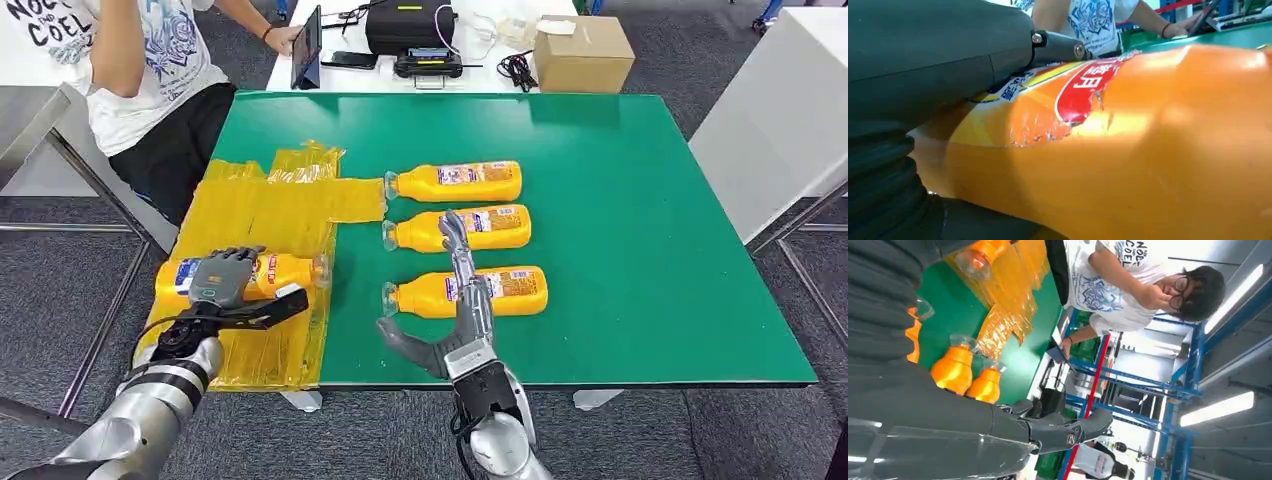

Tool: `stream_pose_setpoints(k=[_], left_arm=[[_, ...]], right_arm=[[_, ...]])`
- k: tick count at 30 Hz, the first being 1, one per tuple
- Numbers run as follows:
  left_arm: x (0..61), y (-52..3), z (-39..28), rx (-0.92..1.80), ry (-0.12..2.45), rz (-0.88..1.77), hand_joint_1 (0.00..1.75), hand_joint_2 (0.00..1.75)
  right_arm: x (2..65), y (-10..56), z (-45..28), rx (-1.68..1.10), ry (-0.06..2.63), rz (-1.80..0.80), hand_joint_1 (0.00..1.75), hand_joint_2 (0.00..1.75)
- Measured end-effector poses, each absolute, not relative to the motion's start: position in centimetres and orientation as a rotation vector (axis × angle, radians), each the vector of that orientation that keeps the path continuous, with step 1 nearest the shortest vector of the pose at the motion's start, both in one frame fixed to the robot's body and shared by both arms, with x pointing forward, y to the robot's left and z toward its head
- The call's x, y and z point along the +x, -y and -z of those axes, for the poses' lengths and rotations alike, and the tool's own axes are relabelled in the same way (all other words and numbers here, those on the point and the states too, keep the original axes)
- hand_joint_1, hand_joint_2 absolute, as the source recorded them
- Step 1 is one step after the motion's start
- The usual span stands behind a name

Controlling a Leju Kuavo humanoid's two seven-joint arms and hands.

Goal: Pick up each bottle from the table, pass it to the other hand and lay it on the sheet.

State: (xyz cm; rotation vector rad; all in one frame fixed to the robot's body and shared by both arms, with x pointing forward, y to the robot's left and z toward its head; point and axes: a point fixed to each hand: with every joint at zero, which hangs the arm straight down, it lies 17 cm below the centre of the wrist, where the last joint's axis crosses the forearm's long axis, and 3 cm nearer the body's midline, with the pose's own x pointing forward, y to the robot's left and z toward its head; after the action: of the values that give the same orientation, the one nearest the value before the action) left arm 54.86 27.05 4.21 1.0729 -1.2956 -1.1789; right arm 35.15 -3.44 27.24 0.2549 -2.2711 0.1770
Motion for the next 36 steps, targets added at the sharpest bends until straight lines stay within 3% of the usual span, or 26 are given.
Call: stream_pose_setpoints(k=[1, 2, 3, 14, 29, 30, 36], left_arm=[[54.9, -26.9, -4.0, 1.045, 1.294, 1.177, 1.68, 1.75], [54.9, -26.8, -3.7, 1.016, 1.287, 1.177, 0.45, 1.75], [54.9, -26.7, -3.5, 0.999, 1.282, 1.178, 0.02, 1.75], [53.6, -22.5, -1.5, 0.445, 1.340, 1.027, 0.00, 1.75], [52.8, -22.0, -1.3, 0.289, 1.360, 0.946, 0.00, 1.75], [52.7, -21.9, -1.4, 0.257, 1.366, 0.930, 0.00, 0.00], [51.3, -20.6, -1.9, 0.037, 1.428, 0.794, 0.00, 0.00]], right_arm=[[35.2, 3.4, -27.1, 0.258, 2.266, -0.176, 0.00, 1.75], [35.2, 3.4, -27.1, 0.260, 2.262, -0.177, 0.00, 1.75], [35.2, 3.4, -27.0, 0.262, 2.260, -0.178, 0.00, 1.75], [35.9, 2.9, -25.7, 0.326, 2.198, -0.173, 0.00, 1.75], [37.0, 2.6, -23.7, 0.336, 2.133, -0.163, 0.00, 1.75], [37.1, 2.5, -23.5, 0.340, 2.125, -0.162, 0.00, 1.75], [37.6, 2.0, -22.7, 0.353, 2.097, -0.168, 0.00, 1.75]])
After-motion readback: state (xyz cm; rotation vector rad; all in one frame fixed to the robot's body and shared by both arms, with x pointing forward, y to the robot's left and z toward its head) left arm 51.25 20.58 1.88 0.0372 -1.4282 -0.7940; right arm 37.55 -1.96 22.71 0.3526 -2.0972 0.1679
